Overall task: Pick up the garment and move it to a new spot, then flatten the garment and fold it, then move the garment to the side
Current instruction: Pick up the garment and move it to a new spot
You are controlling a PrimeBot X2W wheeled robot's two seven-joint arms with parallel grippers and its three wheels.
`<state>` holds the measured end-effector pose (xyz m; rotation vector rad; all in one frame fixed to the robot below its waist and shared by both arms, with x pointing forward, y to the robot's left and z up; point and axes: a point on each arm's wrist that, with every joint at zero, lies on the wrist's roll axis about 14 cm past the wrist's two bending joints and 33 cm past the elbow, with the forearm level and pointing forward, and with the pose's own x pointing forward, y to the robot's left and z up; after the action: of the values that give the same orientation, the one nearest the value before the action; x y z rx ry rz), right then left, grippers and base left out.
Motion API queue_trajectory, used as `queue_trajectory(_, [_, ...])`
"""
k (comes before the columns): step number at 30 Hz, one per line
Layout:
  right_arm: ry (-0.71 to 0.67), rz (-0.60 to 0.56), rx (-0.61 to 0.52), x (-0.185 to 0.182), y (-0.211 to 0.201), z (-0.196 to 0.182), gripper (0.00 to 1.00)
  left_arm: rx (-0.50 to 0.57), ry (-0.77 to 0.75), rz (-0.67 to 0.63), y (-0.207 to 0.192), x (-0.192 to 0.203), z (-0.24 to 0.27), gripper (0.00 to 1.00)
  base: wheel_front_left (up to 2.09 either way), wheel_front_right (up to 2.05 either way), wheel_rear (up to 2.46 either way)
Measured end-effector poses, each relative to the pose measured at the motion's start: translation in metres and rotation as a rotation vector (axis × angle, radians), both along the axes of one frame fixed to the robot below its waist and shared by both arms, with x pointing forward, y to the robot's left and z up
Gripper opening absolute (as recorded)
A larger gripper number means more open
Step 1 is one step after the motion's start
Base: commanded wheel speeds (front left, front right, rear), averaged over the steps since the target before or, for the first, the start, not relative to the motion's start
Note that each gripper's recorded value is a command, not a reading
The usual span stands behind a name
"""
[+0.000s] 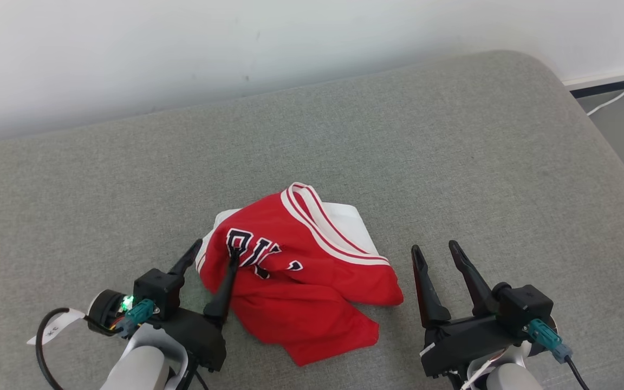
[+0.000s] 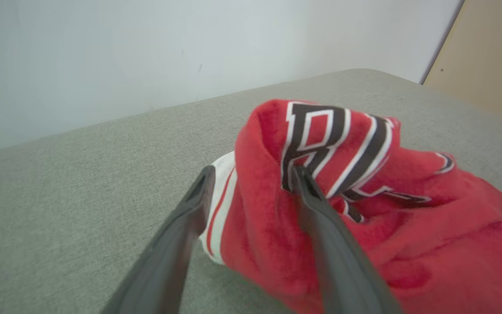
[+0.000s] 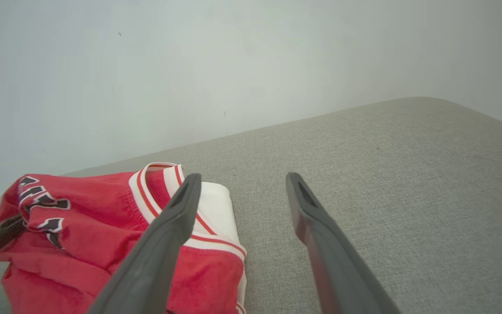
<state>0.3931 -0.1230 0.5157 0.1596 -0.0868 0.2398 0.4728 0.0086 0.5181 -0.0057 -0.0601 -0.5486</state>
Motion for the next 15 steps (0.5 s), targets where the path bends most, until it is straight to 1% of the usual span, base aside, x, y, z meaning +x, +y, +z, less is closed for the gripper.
queue_trajectory(7, [-0.002, 0.009, -0.001, -0.002, 0.003, 0.001, 1.0, -0.018, -0.073, -0.004, -0.002, -0.001, 0.025, 1.0, 0.0, 0.0, 0.0])
queue_trajectory(11, [-0.002, 0.011, -0.001, -0.005, 0.003, 0.001, 1.0, -0.046, -0.129, -0.023, -0.009, -0.008, 0.047, 1.0, 0.0, 0.0, 0.0])
queue_trajectory(15, [-0.008, 0.018, 0.0, -0.006, 0.006, 0.003, 1.0, -0.059, -0.147, -0.034, -0.012, -0.018, 0.053, 1.0, 0.0, 0.0, 0.0])
